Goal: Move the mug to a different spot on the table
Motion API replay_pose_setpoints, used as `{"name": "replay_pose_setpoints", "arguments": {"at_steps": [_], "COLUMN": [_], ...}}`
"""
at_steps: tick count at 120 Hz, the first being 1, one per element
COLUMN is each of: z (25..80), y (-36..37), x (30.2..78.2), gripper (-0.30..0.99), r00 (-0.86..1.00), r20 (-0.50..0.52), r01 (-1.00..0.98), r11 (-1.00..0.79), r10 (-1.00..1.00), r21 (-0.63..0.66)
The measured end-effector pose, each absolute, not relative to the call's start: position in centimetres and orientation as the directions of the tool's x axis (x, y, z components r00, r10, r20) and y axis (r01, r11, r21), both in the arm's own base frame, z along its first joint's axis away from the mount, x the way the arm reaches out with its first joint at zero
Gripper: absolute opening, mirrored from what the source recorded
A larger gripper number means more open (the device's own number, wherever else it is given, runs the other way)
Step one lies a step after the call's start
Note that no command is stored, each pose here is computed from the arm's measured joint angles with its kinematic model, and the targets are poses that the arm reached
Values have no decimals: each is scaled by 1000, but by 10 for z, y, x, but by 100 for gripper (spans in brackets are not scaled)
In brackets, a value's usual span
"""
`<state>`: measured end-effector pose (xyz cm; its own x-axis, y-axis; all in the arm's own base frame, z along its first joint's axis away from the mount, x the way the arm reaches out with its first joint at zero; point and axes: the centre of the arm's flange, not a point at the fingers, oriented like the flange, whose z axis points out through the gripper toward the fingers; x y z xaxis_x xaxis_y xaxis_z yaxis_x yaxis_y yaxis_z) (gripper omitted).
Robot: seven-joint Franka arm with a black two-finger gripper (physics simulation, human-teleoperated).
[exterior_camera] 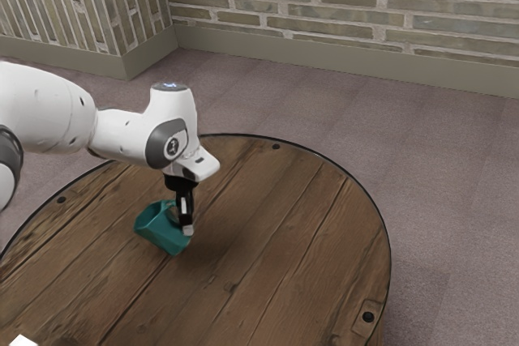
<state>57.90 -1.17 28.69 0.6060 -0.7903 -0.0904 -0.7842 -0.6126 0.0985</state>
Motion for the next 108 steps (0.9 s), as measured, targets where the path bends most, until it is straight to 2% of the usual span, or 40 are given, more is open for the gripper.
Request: {"name": "replay_pose_setpoints", "arguments": {"at_steps": [36, 55, 68, 85, 108], "z": [271, 271, 271, 271, 277], "y": [-7, -9, -9, -9, -20], "x": [563, 563, 562, 562, 567], "gripper": [-7, 28, 44, 56, 64], "r00": [630, 631, 630, 627, 611], "r20": [-97, -90, -89, -88, -74], "r01": [-764, -762, -763, -765, -781], "r11": [-637, -638, -636, -633, -615], "r10": [-771, -770, -772, -774, -788], "r21": [101, 109, 113, 117, 110]}}
